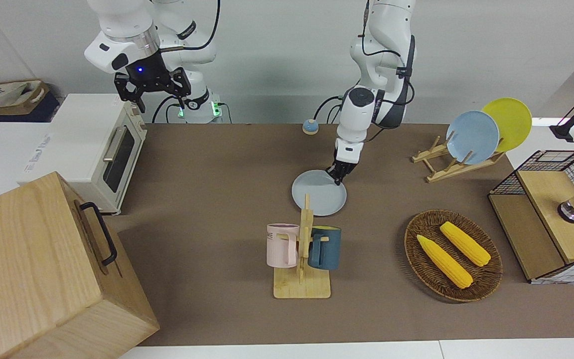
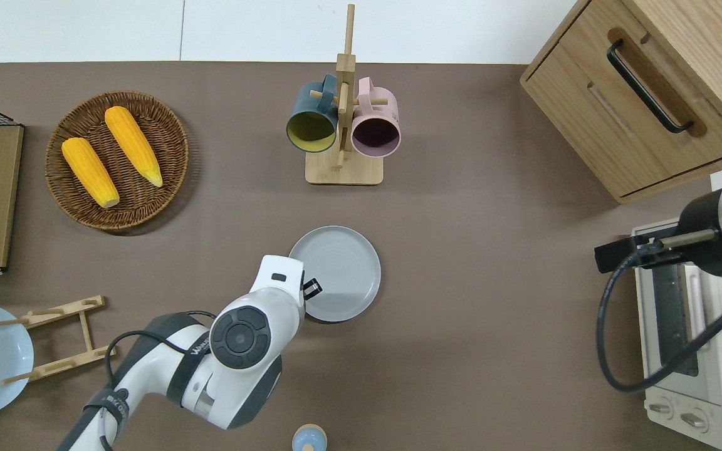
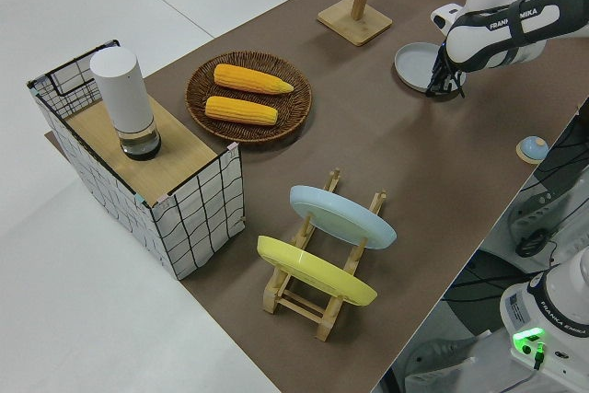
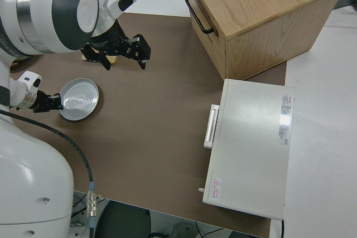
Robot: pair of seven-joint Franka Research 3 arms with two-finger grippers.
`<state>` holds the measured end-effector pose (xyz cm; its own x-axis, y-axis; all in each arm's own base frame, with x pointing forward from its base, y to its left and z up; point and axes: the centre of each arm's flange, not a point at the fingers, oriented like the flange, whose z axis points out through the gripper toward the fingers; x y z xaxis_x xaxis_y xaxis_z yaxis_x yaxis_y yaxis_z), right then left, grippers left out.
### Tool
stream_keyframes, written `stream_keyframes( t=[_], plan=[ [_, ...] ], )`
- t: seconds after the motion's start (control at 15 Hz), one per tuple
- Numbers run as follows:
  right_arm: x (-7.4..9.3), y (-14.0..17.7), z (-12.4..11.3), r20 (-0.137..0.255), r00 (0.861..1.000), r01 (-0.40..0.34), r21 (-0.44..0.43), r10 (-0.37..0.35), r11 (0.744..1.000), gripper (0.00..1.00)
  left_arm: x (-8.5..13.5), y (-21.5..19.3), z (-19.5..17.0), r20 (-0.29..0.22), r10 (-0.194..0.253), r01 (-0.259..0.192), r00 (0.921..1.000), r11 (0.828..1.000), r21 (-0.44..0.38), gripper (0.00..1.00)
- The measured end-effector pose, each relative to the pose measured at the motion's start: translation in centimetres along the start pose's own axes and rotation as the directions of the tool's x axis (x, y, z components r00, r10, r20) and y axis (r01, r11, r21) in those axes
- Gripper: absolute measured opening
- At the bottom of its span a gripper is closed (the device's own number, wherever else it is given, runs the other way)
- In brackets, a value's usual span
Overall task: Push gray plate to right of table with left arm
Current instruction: 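Keep pushing the gray plate with the left gripper toward the toaster oven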
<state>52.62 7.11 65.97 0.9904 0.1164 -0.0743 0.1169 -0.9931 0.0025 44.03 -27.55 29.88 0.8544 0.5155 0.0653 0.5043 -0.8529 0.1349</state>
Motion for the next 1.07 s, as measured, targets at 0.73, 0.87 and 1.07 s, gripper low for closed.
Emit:
stream_keyframes(
  t=[0.73, 0.87, 1.07],
  plan=[
    [0.0, 0.0, 0.0, 0.0, 1.0, 0.0, 0.0, 0.0, 1.0, 0.99, -7.3, 9.8, 0.8, 0.047, -0.097, 0.1, 0.9941, 0.994, -0.046, 0.04],
    [0.0, 0.0, 0.0, 0.0, 1.0, 0.0, 0.0, 0.0, 1.0, 0.99, -8.0, 10.9, 0.9, 0.054, -0.104, 0.107, 0.9931, 0.993, -0.043, 0.04],
    [0.0, 0.0, 0.0, 0.0, 1.0, 0.0, 0.0, 0.0, 1.0, 0.99, -8.5, 11.6, 0.9, 0.058, -0.104, 0.106, 0.9929, 0.993, -0.048, 0.04]
  ],
)
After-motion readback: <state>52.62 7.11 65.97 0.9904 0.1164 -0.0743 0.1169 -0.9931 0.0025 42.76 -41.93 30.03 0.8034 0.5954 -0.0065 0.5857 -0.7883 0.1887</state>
